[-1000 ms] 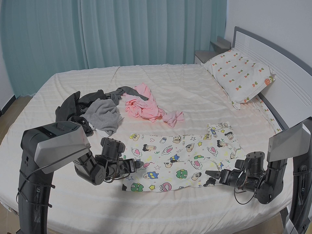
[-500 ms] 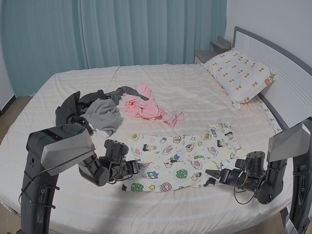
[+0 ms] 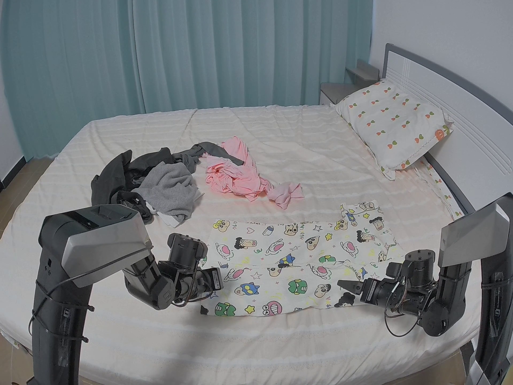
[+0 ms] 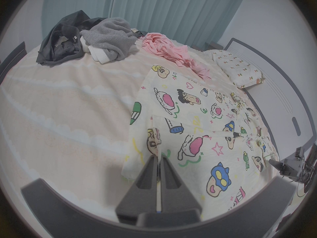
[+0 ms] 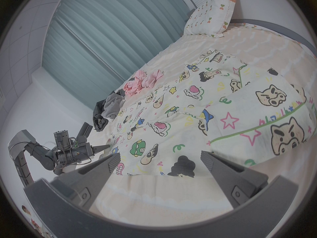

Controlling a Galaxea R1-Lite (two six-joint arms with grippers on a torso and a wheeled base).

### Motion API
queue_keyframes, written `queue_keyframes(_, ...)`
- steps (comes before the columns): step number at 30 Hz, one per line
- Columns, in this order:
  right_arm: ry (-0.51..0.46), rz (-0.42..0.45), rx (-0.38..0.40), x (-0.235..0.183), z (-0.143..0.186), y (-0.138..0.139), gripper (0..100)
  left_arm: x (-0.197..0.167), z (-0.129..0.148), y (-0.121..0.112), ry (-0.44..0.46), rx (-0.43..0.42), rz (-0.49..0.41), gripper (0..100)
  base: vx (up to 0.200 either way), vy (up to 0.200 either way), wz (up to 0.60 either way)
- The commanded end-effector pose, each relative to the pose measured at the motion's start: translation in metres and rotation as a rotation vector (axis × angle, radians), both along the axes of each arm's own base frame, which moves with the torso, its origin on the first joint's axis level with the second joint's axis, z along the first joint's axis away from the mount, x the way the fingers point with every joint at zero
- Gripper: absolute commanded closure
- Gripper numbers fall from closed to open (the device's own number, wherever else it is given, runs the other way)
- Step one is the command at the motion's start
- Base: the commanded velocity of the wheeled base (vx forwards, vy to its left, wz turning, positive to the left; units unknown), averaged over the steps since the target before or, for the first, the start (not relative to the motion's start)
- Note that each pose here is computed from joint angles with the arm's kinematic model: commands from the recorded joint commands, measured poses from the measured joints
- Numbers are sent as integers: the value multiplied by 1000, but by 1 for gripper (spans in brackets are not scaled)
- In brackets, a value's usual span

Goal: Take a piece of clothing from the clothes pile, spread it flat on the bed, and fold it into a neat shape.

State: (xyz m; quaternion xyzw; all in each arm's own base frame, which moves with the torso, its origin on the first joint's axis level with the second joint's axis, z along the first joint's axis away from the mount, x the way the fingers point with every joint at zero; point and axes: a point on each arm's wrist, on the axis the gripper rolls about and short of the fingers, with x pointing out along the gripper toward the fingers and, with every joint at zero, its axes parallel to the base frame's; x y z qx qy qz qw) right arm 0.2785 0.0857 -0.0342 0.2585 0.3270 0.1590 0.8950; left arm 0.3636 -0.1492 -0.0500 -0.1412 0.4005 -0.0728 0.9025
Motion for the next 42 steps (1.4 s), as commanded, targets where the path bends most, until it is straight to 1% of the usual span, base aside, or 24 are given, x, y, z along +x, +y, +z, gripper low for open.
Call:
queue_keyframes(1, 2, 1, -1, 0, -1, 0, 0, -4, 11, 0, -14, -5, -3, 100, 0, 0, 0)
queue_keyframes(12, 1, -2, 0, 0, 0, -1, 0, -25, 22, 6, 17, 12, -13, 100, 0, 0, 0)
queue_keyframes(30, -2, -2, -2, 0, 0, -1, 0, -51, 17, 10, 81, 54, -43, 100, 0, 0, 0)
queue_keyframes(42, -4, -4, -2, 0, 1, -2, 0, -46, 17, 11, 67, 54, -42, 100, 0, 0, 0)
